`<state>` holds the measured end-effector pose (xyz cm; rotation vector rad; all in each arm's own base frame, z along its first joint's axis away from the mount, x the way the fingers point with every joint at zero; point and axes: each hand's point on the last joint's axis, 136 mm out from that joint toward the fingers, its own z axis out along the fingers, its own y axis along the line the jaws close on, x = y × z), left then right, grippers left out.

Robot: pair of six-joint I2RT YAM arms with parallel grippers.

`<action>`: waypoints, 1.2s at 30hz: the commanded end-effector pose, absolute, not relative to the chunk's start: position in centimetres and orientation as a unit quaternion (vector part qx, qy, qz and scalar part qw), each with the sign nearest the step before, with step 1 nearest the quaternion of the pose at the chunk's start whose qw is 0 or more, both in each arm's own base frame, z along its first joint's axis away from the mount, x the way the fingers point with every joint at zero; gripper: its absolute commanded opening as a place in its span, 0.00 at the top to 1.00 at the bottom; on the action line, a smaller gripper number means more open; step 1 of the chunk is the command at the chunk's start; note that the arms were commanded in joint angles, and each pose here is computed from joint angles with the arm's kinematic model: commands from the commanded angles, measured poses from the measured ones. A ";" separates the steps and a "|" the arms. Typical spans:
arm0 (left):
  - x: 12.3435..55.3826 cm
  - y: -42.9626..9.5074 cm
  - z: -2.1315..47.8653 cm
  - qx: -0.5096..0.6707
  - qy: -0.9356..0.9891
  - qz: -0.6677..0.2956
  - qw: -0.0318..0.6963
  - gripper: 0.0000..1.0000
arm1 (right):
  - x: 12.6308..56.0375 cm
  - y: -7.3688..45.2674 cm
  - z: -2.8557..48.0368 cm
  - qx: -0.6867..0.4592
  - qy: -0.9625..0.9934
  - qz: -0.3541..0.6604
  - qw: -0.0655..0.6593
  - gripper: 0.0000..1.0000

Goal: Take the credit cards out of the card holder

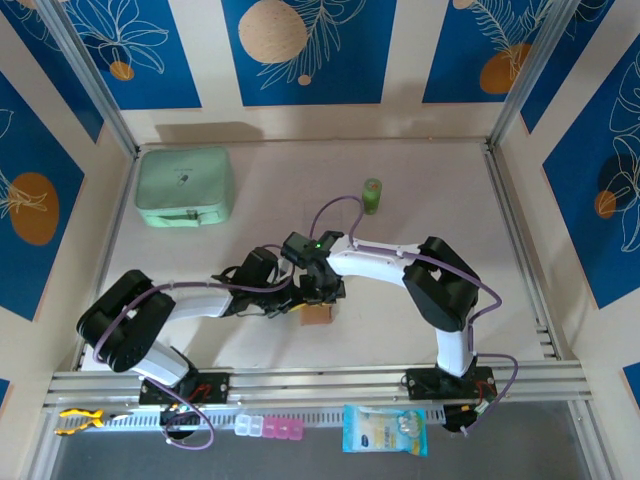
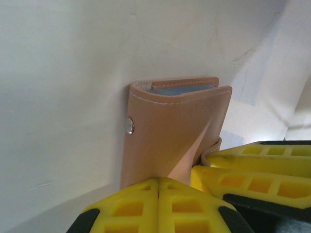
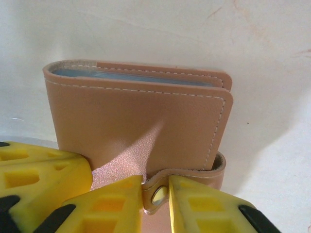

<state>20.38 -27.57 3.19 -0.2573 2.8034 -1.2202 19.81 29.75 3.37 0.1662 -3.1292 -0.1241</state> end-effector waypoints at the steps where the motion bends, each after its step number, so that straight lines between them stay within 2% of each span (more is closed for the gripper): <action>1: 19.3 -26.4 1.5 -0.087 0.931 -0.354 0.019 1.00 | 19.4 28.4 4.1 0.056 -0.998 -0.022 -0.005 0.77; 15: 20.6 -27.6 4.6 -0.074 0.919 -0.385 0.046 1.00 | 20.3 26.0 5.5 0.040 -0.999 -0.015 -0.024 0.74; 36: 21.0 -27.7 5.4 -0.074 0.920 -0.381 0.056 0.95 | 19.9 25.8 3.0 0.022 -0.999 -0.049 0.001 0.77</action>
